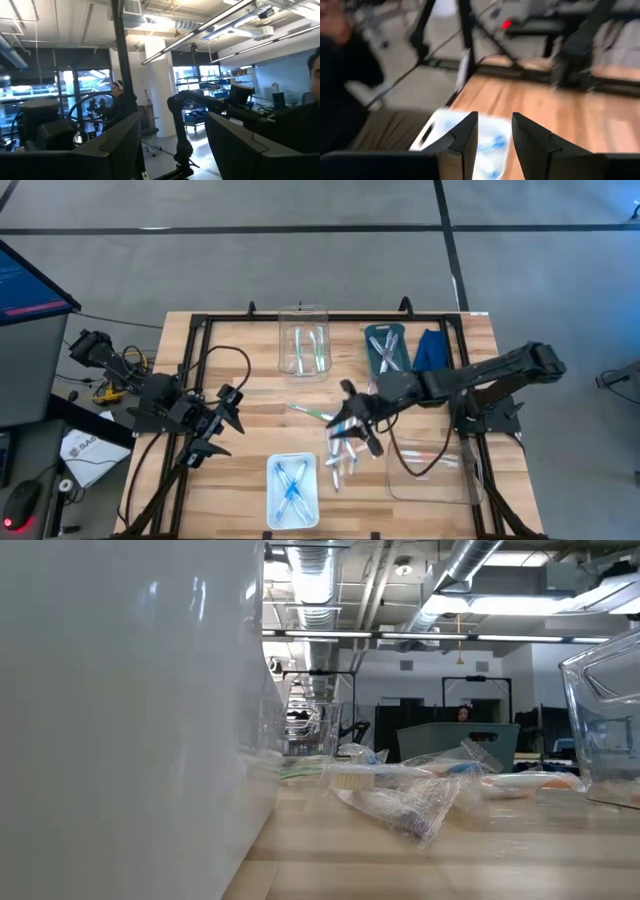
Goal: Pick & Place Toothbrushes
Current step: Put the green toothbrush into the top transparent bin
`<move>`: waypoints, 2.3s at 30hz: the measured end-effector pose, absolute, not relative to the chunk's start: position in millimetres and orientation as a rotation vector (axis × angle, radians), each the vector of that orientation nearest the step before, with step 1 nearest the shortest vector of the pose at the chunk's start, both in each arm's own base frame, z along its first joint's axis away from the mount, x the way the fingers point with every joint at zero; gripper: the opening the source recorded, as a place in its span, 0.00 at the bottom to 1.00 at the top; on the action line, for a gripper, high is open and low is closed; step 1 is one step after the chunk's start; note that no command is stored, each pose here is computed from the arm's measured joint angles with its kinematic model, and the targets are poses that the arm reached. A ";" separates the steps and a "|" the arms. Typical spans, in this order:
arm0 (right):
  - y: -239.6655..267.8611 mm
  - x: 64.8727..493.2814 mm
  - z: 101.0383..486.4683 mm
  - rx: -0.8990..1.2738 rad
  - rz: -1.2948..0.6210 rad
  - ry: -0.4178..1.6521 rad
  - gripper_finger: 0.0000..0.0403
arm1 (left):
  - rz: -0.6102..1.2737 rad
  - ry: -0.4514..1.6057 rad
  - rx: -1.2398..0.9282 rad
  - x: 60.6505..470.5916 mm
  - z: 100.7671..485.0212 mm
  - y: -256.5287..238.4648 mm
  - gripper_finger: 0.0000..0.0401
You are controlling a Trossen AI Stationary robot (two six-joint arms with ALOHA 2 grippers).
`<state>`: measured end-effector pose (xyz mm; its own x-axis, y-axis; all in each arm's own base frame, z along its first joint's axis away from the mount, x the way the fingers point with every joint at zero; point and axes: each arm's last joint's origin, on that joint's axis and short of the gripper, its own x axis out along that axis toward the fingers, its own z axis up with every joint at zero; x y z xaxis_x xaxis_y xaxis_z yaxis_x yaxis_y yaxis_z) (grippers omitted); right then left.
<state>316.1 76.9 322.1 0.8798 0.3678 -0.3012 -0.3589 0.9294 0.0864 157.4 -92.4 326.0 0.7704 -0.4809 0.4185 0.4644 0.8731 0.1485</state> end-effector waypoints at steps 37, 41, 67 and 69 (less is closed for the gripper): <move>-18.4 389.9 199.4 0.097 0.130 0.968 0.30 | 0.422 0.071 0.130 190.3 280.6 23.0 0.54; -3.4 408.3 199.1 0.050 0.185 0.999 0.37 | 0.397 0.068 0.107 190.1 280.3 27.7 0.54; -8.3 440.5 164.5 -0.036 0.193 1.199 0.54 | 0.315 0.097 0.075 190.9 276.6 23.7 0.54; -8.0 441.4 164.9 -0.037 0.193 1.189 0.54 | 0.315 0.100 0.070 190.9 276.3 23.7 0.54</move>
<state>441.4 -8.0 164.9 0.3583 0.1304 -0.9245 -0.1691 0.9829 0.0731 190.9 23.7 276.3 0.9460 0.3125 -0.0866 -0.3055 0.9484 0.0847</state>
